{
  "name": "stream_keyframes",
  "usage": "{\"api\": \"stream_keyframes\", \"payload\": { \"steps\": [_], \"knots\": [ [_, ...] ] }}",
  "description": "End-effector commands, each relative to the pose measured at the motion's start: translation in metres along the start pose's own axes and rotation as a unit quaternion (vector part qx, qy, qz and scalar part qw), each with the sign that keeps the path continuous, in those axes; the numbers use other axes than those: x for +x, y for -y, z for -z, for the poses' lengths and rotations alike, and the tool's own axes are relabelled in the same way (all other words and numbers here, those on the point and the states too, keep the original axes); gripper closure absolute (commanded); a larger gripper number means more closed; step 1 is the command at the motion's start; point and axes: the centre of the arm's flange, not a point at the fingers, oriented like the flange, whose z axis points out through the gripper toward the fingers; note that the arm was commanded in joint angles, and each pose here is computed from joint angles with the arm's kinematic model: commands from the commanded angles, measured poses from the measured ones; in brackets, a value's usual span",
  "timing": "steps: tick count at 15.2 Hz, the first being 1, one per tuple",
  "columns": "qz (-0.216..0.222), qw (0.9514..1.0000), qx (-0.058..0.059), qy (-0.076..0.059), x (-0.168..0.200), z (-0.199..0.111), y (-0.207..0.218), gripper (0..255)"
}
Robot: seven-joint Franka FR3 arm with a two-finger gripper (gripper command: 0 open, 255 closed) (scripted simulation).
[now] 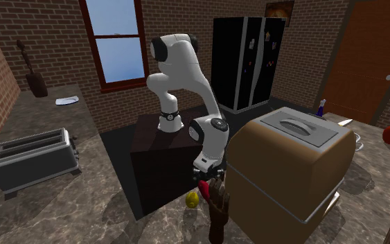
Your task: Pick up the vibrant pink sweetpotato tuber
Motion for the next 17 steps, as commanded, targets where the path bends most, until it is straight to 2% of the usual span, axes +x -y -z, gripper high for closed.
{"api": "stream_keyframes", "payload": {
  "steps": [1,5,6,15,17],
  "knots": [
    [0.000,1.0000,0.000,0.000,0.001,-0.011,0.002,0],
    [0.000,1.0000,0.000,0.000,0.002,-0.019,0.003,0],
    [0.000,1.0000,0.000,0.000,0.002,-0.019,0.004,255],
    [0.000,1.0000,0.000,0.000,0.002,-0.019,0.003,255],
    [0.000,1.0000,0.000,0.000,0.001,-0.009,0.002,255]
  ]
}}
